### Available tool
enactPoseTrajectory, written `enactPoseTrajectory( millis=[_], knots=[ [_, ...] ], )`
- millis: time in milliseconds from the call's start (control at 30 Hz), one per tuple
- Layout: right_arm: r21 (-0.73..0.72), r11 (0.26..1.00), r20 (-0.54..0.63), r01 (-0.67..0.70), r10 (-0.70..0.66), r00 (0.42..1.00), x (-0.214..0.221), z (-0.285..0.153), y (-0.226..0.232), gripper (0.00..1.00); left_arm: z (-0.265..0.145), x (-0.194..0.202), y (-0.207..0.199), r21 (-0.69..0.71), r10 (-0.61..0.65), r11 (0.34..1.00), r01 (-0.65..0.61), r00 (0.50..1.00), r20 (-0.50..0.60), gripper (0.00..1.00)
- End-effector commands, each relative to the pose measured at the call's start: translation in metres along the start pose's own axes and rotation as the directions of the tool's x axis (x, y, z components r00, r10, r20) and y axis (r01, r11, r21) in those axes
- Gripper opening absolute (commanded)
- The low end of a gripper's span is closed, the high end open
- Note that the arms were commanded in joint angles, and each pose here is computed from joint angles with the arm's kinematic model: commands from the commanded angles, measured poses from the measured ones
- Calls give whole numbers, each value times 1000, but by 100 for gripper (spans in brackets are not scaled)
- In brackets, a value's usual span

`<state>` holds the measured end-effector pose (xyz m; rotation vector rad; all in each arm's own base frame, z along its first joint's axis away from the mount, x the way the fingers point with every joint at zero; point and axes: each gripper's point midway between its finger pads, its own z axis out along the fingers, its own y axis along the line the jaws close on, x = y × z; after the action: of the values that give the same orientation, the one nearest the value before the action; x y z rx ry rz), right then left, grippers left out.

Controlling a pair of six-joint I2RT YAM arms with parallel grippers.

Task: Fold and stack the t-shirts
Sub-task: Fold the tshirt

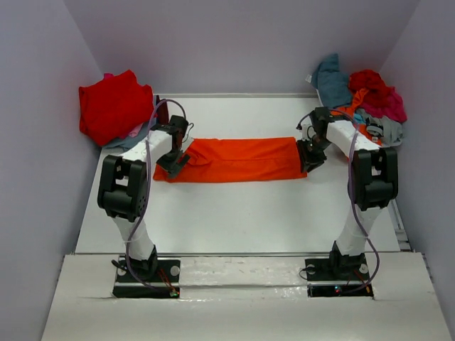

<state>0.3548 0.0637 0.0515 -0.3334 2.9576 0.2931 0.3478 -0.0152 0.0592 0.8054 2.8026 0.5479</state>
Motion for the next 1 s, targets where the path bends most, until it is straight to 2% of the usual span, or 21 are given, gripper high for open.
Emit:
enactPoseTrajectory(
  millis=[0,233,433,600,967],
  knots=[
    [22,999,46,49,-50,998,9,-33,6,36,-30,8,7,-5,5,1000,-5,1000,31,86],
    [46,998,94,53,-57,994,-5,-42,3,37,-47,-25,12,7,-47,999,46,989,143,86],
    [5,999,139,36,-37,990,-38,-44,9,37,-40,-41,2,33,-20,999,15,990,142,86],
    [-16,999,131,38,-36,991,-50,-36,13,36,-29,-55,-17,49,27,998,-33,991,130,86],
    [-14,999,114,32,-31,993,-49,-31,12,37,-32,-92,-45,69,95,991,-111,975,201,85]
  ],
)
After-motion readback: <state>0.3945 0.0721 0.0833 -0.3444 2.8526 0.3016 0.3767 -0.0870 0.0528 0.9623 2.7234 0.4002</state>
